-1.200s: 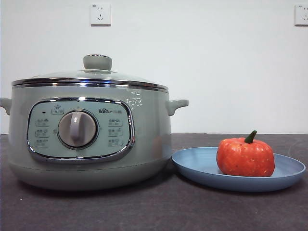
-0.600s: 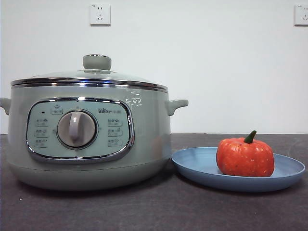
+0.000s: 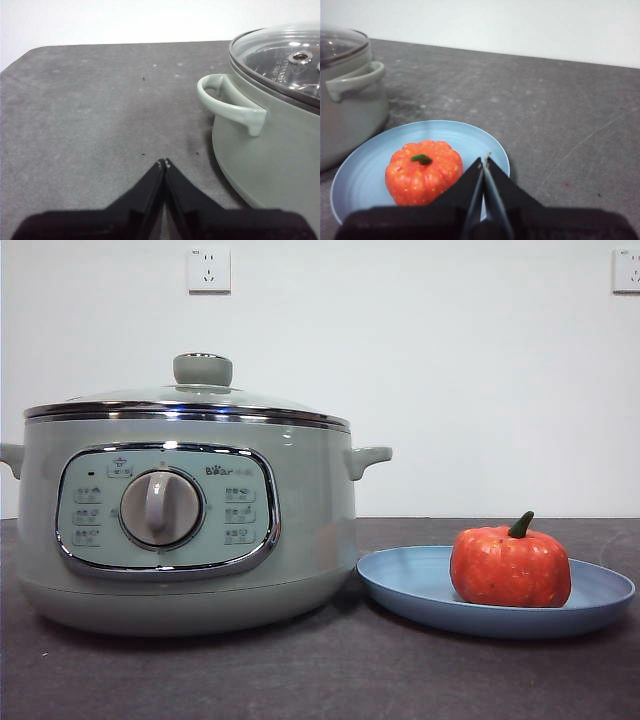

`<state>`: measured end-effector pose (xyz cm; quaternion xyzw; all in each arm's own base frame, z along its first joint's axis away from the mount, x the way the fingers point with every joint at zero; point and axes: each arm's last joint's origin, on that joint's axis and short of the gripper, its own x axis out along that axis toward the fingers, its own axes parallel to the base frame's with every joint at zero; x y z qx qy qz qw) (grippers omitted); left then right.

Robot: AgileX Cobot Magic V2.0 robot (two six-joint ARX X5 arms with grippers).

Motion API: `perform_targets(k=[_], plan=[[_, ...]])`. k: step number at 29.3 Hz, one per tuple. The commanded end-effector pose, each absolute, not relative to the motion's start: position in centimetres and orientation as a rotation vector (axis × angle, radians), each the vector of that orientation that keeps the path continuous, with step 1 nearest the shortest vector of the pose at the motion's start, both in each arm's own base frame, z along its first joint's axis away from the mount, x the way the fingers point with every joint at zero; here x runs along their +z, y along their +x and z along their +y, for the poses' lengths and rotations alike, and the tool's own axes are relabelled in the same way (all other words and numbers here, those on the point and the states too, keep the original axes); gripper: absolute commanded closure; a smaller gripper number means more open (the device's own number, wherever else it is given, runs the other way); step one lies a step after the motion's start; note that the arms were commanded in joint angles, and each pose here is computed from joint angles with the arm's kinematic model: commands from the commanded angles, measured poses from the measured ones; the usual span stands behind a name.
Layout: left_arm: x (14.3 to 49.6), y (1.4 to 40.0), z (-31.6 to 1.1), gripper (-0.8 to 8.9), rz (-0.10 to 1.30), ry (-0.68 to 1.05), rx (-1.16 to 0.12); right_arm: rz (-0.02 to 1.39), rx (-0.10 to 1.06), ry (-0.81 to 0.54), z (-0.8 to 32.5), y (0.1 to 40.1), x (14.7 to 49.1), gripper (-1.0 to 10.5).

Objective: Take the pumpkin out from the steamer,put the pumpkin in the blue plate,close the lid

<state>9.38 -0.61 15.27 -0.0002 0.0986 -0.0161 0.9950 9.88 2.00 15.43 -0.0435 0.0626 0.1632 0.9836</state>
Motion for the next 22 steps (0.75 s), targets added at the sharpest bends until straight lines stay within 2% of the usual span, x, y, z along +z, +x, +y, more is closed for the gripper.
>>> perform_targets(k=[1, 9, 22], plan=[[14.84, 9.41, -0.59, 8.17, 0.213, -0.010, -0.027, 0.140, 0.306, -0.084, 1.90, 9.61, 15.12, 9.5], [14.84, 9.41, -0.59, 8.17, 0.213, -0.009, -0.027, 0.158, 0.298, -0.015, 1.82, 9.41, 14.99, 9.5], [14.84, 9.41, -0.59, 8.17, 0.213, -0.009, -0.028, 0.166, 0.297, -0.016, 1.83, 9.45, 14.93, 9.5]])
